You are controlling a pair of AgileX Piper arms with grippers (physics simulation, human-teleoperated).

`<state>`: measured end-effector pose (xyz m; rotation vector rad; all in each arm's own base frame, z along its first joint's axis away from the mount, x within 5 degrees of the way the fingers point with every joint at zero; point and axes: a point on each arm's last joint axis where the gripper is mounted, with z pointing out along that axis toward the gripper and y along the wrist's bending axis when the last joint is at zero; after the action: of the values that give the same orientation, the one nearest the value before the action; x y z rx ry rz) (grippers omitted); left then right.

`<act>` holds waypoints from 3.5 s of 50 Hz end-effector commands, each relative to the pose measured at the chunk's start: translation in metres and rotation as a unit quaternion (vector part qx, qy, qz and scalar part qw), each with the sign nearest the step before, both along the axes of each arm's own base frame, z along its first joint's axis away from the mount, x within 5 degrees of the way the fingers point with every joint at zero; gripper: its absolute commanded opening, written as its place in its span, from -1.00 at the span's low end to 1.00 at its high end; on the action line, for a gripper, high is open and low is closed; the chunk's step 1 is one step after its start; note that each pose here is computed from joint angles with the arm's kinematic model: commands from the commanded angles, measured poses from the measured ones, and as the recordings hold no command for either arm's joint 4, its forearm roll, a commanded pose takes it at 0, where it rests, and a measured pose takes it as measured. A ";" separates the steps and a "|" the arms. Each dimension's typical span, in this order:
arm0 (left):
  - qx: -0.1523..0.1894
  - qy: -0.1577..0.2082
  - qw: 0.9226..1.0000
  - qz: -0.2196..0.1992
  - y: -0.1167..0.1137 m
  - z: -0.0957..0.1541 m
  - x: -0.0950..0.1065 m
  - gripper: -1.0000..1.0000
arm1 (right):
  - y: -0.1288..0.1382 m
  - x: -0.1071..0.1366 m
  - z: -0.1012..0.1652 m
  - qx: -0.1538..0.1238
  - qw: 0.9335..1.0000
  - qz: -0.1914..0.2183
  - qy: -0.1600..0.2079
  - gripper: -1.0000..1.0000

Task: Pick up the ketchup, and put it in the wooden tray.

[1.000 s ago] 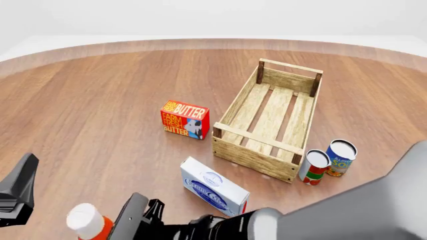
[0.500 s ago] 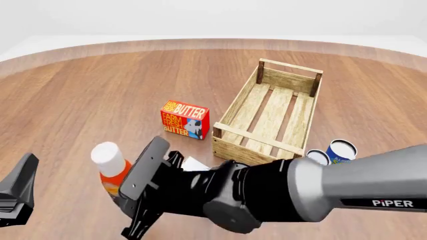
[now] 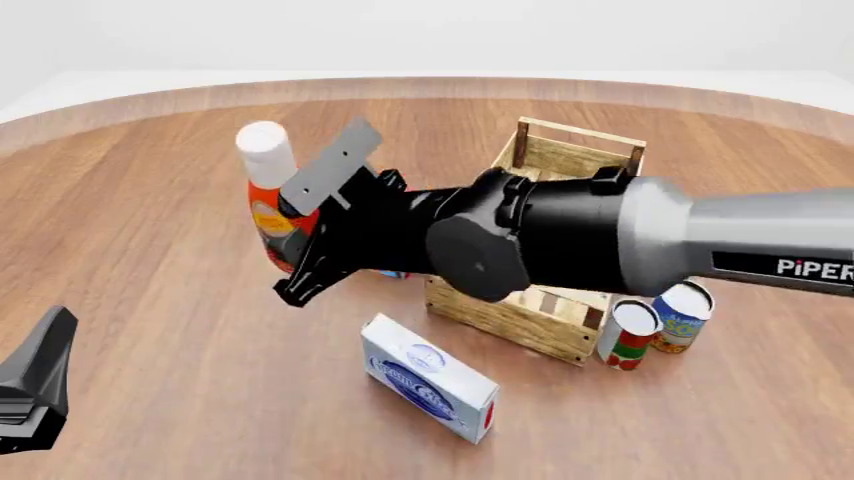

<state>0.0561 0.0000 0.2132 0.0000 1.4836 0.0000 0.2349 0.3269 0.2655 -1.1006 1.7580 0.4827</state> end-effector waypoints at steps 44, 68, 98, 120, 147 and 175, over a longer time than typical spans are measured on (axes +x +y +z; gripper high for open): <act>0.000 0.000 1.000 0.000 0.000 0.000 0.000 1.00 | -0.181 0.092 0.008 -0.006 0.966 -0.257 -0.005 -1.00; 0.000 0.000 1.000 0.000 0.000 0.000 0.000 1.00 | -0.216 0.136 -0.048 -0.010 0.945 -0.325 0.023 -1.00; 0.000 0.000 1.000 0.000 0.000 0.000 0.000 1.00 | -0.239 0.175 -0.119 -0.020 0.929 -0.367 0.054 -1.00; 0.000 0.000 1.000 0.000 0.000 0.000 0.000 1.00 | -0.234 0.187 -0.147 -0.007 0.925 -0.374 0.067 -1.00; 0.000 0.000 1.000 0.000 0.000 0.000 0.000 1.00 | -0.239 0.182 -0.154 -0.005 0.922 -0.381 0.076 1.00; 0.000 0.000 1.000 0.000 0.000 0.000 0.000 1.00 | -0.242 0.168 -0.115 0.015 0.924 -0.380 0.045 1.00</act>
<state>0.0561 0.0000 0.2132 0.0000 1.4836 0.0000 0.4091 0.0844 0.1377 -0.3045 2.0991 0.0703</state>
